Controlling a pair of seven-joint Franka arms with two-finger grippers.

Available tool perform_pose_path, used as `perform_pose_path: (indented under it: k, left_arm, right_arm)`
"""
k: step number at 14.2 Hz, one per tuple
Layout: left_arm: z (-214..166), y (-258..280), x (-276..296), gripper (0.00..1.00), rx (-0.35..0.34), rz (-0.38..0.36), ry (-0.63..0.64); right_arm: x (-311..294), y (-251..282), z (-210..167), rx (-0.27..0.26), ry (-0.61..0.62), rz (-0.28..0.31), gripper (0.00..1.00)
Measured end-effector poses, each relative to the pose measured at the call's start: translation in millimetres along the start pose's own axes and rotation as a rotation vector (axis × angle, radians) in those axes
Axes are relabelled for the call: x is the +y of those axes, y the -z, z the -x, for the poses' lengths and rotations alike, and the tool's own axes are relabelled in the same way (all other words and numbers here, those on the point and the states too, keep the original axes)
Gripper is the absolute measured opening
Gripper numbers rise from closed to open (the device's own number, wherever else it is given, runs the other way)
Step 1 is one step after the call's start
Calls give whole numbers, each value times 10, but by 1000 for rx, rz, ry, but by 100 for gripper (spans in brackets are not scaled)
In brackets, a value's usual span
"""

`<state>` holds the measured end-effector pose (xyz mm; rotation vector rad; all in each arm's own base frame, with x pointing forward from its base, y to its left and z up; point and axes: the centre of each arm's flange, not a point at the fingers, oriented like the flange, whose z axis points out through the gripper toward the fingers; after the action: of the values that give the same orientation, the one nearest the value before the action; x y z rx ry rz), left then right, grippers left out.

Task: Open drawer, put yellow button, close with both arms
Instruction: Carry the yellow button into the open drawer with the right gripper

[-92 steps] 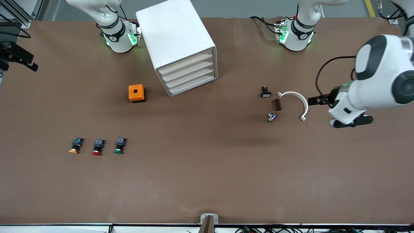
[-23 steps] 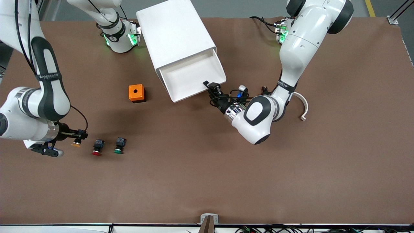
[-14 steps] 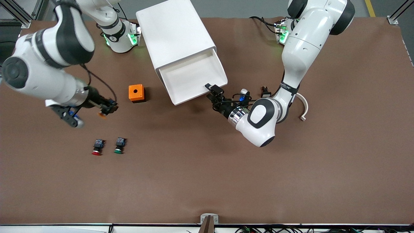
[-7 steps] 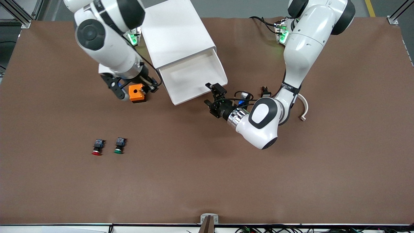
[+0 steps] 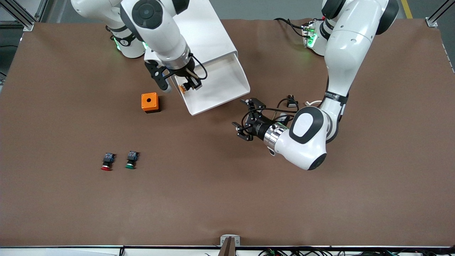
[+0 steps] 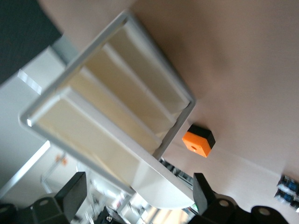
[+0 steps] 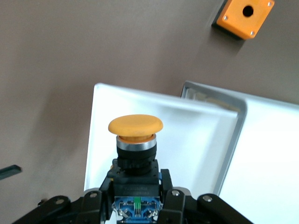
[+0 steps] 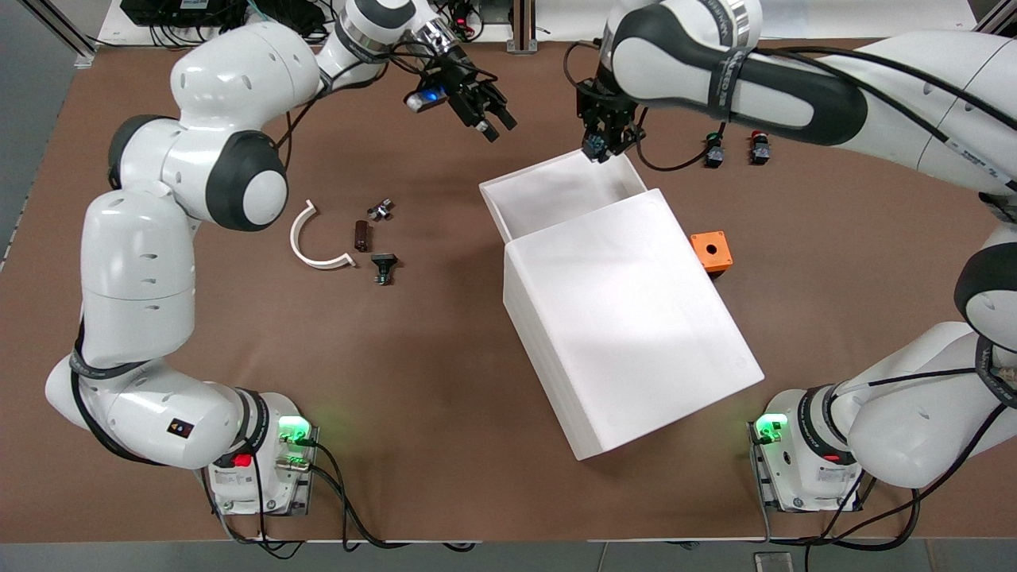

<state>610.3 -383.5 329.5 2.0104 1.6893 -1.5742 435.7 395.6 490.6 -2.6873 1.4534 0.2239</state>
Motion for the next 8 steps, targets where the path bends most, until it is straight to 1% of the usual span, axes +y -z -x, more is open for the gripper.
perform_pose_path:
  k: [3,5,7,8]
  left_arm:
    - [161,287,-136,100,154,108,-276]
    - [323,458,-242,100,298,180,-442]
    - [480,506,-310,100,440,226,-548]
    - [577,461,-332,100,528,241,-592]
  right_arm:
    - [9,-155,235,4,-24,-28,42]
    - [26,-286,375,6,-39,-28,42]
    - [26,-389,491,10,-52,-27,42]
    - [23,-448,539,14,-59,-27,42]
